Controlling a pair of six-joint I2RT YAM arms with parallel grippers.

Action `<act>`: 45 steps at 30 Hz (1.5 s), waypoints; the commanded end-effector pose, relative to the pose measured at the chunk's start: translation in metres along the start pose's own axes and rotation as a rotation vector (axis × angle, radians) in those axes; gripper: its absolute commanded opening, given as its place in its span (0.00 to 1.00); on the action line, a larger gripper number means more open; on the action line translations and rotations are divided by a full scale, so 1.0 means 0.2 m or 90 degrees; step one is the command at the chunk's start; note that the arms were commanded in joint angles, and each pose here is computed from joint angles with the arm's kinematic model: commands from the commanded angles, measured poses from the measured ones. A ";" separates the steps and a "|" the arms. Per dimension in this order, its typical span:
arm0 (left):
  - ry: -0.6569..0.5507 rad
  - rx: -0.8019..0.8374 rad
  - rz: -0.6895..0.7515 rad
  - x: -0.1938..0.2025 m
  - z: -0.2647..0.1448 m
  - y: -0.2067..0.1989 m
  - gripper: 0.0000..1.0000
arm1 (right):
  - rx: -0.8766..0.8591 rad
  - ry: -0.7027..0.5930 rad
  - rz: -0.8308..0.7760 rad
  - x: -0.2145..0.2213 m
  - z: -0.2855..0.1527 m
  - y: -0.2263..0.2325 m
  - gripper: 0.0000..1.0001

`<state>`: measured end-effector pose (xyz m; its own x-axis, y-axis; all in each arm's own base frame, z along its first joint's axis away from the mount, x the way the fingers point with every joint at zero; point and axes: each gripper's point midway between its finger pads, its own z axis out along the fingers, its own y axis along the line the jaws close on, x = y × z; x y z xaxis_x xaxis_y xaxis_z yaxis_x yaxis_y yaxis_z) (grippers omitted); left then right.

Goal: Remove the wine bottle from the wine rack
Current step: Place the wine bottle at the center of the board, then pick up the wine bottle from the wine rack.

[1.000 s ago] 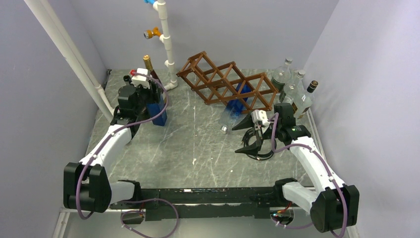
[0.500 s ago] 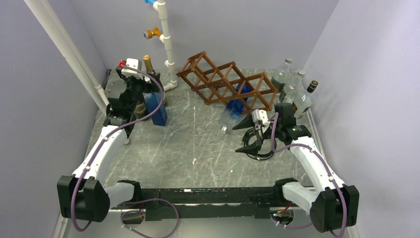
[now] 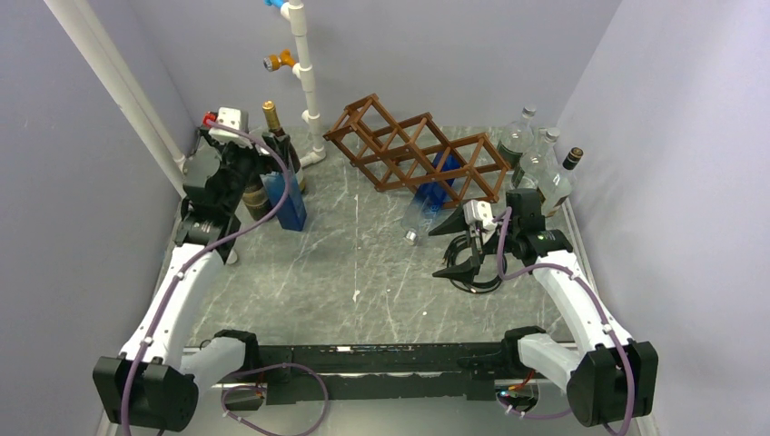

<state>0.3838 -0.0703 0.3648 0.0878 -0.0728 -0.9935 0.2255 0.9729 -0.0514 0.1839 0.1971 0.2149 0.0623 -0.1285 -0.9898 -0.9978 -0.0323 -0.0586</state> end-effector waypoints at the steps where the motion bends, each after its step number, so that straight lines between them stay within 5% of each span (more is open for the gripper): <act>1: -0.046 0.032 -0.015 -0.20 -0.09 -0.06 1.00 | 0.005 -0.003 -0.043 -0.03 -0.01 0.00 0.99; 31: 0.053 0.247 -0.242 -0.08 -0.52 -0.45 1.00 | 0.111 0.086 -0.115 0.04 -0.17 -0.07 1.00; 45: 0.112 0.320 -0.235 0.04 -0.60 -0.64 0.99 | 0.125 0.090 -0.112 0.05 -0.20 -0.09 1.00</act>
<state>0.2483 -0.1629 0.3435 -0.2598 -0.3190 -0.9115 0.6118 0.6759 -0.4109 0.2024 0.1573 0.1996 0.1676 -0.2869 -0.9432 -0.9680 0.1336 -0.2126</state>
